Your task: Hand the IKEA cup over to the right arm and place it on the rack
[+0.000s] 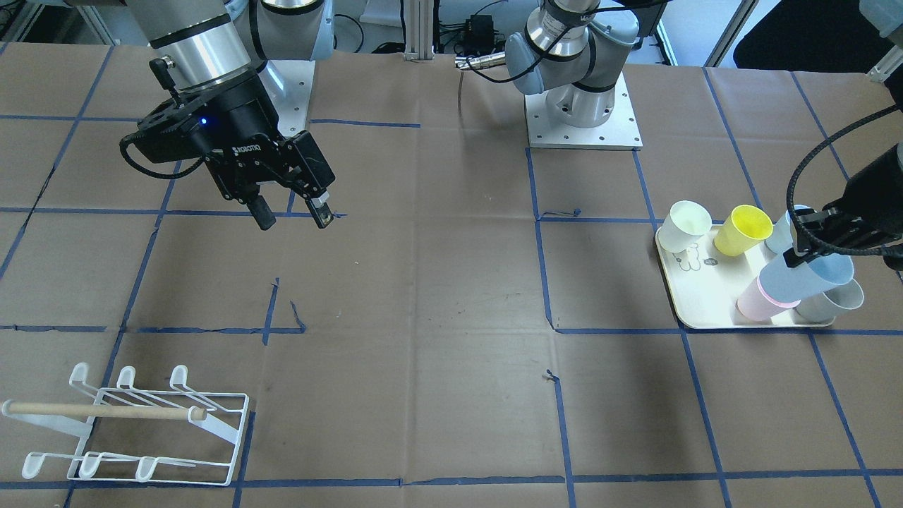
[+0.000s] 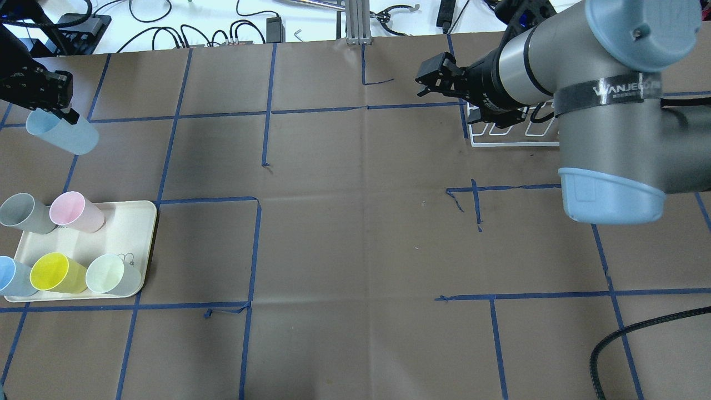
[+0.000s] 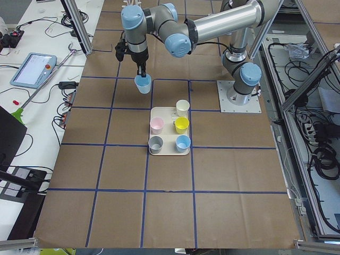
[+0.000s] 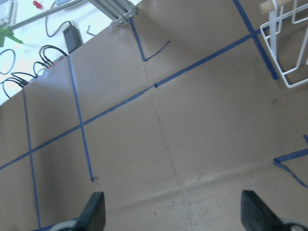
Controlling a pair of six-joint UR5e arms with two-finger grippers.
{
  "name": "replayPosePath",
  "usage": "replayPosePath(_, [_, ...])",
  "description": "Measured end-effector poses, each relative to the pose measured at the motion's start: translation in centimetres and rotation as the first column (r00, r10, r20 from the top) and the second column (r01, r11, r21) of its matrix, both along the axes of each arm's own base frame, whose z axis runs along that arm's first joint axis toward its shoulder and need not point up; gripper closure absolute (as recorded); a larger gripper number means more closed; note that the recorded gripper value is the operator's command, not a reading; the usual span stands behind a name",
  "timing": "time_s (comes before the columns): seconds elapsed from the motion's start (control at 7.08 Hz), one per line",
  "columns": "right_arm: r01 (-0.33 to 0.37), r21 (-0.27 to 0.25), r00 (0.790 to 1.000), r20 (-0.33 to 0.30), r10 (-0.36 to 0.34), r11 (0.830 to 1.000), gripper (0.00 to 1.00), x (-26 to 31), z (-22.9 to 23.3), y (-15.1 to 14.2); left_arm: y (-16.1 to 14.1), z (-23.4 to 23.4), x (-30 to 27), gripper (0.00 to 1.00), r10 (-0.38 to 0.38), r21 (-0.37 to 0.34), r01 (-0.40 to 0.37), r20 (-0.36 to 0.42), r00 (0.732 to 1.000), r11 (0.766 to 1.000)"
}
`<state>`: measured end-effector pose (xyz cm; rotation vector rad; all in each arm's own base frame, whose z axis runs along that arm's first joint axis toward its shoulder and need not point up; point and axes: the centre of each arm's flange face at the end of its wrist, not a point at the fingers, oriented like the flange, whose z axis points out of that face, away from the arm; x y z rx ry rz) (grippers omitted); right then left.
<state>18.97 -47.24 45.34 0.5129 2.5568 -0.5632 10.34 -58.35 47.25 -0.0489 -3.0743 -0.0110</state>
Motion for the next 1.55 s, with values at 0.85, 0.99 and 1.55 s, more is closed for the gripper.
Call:
replayPosePath(0.85, [0.237,-0.186,0.911,0.384,-0.152,0.953,0.00,1.2,-2.8,3.9,-4.6,1.0,-6.9,1.00,-0.250,-0.542,0.075,-0.256,0.934,0.837])
replayPosePath(0.99, [0.315,-0.155,0.856,0.473,-0.210,0.936,0.00,1.2,-2.6,4.4,-4.6,-0.4,-8.3,1.00,-0.330,-0.645,0.077,-0.282,0.901,0.761])
replayPosePath(1.55, [0.481,-0.006,0.623,0.706,-0.337,0.877,0.00,1.1,-3.3,6.5,-1.1,-5.8,-14.4,1.00,-0.606,-0.878,0.092,-0.245,0.757,0.470])
